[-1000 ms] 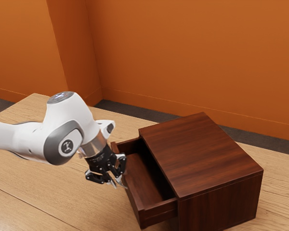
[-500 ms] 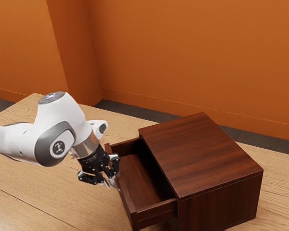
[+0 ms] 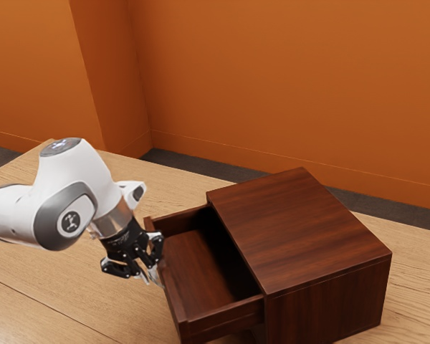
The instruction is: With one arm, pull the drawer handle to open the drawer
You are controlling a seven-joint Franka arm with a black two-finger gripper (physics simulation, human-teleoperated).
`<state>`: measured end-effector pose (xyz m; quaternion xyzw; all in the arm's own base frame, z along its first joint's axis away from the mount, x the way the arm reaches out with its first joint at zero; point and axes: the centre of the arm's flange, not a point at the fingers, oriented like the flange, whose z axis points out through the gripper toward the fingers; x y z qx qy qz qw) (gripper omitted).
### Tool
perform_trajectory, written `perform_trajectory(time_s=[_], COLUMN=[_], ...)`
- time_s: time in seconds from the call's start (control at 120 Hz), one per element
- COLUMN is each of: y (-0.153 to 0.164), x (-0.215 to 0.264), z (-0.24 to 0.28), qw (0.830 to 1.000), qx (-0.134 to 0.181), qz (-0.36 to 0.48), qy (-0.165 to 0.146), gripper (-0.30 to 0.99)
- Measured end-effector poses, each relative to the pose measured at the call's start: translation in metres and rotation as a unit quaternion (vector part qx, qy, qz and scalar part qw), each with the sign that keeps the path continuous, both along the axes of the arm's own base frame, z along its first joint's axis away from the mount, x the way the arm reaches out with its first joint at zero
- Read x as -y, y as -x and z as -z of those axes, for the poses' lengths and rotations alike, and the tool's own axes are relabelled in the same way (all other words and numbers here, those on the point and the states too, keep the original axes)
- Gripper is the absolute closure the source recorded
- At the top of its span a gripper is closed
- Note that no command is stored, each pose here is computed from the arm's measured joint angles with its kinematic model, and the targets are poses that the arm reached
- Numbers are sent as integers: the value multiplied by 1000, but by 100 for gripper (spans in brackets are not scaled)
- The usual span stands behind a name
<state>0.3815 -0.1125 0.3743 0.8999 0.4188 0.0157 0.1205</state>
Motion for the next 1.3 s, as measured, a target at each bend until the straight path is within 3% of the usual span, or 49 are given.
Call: perform_trajectory(time_s=[0.95, 1.0, 1.117, 1.233, 1.3], y=[34, 38, 65, 69, 58], x=[-35, -42, -83, -86, -88], z=[-17, -32, -108, -214, -258], qw=[999, 999, 995, 993, 993], qx=[-5, 8, 72, 106, 92], qz=[-32, -37, -62, -25, -12], qy=[12, 18, 14, -46, -73], gripper=[67, 65, 50, 29, 21])
